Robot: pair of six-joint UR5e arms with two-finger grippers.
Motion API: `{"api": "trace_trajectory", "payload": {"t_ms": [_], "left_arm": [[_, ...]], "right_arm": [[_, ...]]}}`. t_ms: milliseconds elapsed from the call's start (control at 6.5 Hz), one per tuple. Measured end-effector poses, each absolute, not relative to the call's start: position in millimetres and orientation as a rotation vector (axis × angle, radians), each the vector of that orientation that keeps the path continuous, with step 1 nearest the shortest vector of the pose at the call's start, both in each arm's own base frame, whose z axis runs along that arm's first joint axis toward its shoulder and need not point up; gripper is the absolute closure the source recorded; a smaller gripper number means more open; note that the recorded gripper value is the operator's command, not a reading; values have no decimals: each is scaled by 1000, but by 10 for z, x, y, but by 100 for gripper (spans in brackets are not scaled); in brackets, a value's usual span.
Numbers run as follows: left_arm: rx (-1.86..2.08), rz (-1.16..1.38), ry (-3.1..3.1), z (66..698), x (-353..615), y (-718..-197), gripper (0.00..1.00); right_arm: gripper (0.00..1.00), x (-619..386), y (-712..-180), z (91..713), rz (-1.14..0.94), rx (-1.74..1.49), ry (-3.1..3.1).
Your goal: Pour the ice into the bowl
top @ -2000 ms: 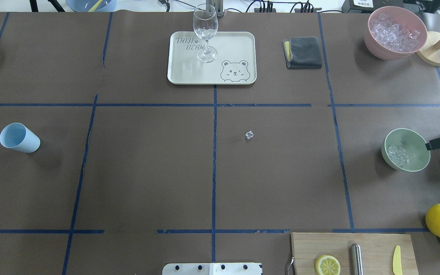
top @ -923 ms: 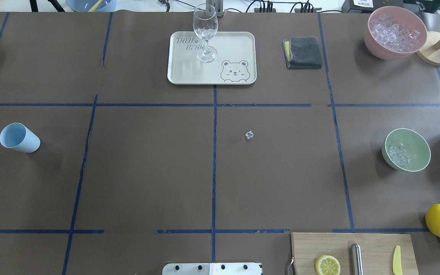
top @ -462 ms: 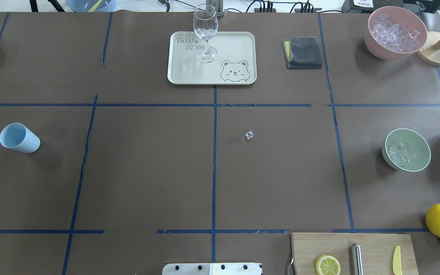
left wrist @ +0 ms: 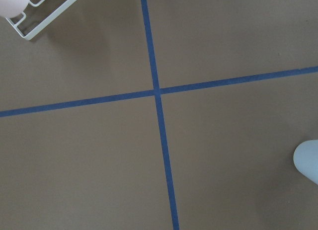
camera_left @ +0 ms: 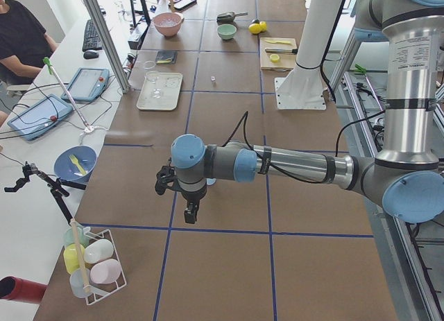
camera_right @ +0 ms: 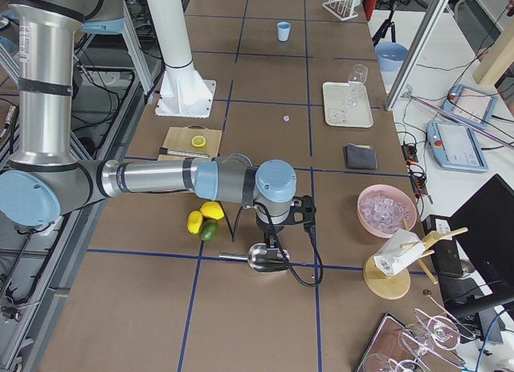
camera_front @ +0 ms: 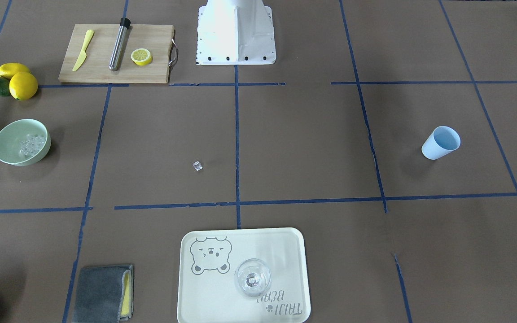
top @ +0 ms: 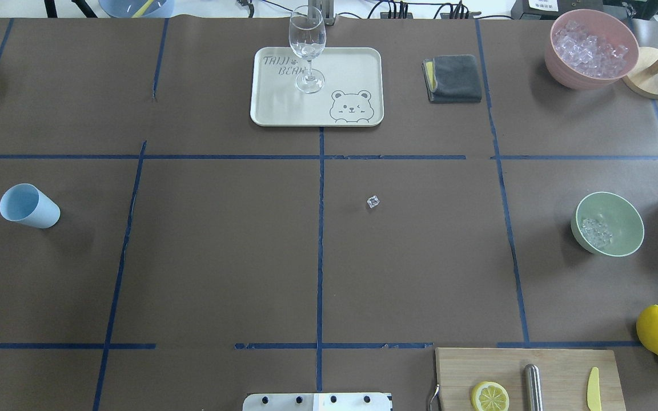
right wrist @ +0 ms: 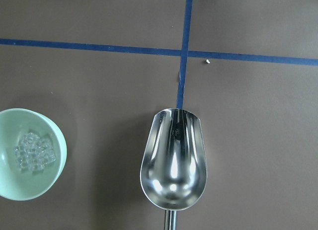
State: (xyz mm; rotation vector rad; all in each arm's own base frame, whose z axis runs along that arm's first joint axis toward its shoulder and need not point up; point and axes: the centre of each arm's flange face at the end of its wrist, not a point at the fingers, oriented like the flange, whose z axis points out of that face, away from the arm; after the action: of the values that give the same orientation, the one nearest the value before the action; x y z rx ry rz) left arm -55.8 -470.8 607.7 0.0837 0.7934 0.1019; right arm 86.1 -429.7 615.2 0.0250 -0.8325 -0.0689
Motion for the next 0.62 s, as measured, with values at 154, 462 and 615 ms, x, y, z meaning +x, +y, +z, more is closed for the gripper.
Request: {"api": "trace_trajectory", "payload": {"t_ms": [154, 462, 615], "left_arm": [[81, 100, 797, 6097, -569, -4697, 0], [78, 98, 798, 6116, -571, -4692, 0], [79, 98, 798, 6117, -571, -4693, 0]], "right_arm": [[0, 861, -4303, 6155, -68, 25, -834], [0, 862, -4317, 6186, -71, 30, -833], [0, 862, -4331, 6219, -77, 41, -832]]}}
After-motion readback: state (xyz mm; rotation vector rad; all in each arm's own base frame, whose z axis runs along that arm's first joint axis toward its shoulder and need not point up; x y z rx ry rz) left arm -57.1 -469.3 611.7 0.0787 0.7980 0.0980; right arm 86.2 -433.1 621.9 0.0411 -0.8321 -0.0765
